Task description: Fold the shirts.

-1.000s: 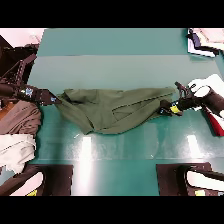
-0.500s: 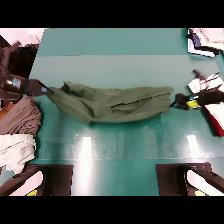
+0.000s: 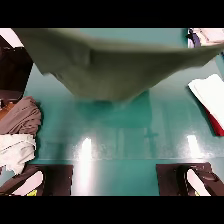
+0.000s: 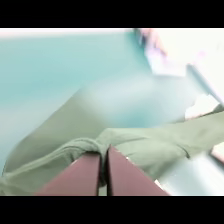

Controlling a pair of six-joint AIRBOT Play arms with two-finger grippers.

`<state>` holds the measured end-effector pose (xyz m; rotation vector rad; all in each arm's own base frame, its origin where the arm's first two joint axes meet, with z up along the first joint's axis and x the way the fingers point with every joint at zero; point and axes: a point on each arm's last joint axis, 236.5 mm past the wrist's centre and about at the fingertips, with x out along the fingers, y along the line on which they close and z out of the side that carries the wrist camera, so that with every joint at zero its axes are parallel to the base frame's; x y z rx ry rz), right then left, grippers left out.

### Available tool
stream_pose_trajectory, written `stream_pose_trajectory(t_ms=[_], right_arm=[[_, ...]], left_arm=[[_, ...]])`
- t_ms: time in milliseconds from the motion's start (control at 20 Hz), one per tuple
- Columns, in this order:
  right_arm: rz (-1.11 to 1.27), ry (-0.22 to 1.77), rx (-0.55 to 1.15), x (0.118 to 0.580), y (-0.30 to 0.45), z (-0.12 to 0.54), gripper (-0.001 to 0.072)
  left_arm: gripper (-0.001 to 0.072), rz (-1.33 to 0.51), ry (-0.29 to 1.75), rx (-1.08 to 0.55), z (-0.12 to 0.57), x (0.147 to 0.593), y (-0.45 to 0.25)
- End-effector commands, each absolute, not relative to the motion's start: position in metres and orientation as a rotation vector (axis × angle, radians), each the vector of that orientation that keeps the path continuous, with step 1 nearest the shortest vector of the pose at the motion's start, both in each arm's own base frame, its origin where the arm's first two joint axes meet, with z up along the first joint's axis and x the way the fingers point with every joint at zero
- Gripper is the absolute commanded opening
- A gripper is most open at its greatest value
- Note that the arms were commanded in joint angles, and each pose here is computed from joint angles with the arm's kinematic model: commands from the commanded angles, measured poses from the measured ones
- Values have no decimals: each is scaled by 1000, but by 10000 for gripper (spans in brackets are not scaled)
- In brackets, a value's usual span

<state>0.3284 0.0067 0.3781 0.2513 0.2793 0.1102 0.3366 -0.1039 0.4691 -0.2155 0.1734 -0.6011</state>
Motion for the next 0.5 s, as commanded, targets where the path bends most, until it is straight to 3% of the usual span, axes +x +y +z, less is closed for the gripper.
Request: stream_pose_trajectory(t_ms=[0, 300, 450], right_arm=[[109, -38, 163, 272, 15, 497, 13], [36, -201, 25, 198, 17, 570, 11], [-2, -111, 5, 200, 9, 560, 11]], left_arm=[[27, -610, -158, -116, 577, 261, -117], [26, -580, -447, -54, 639, 146, -129], [26, -571, -442, -25, 635, 133, -132]])
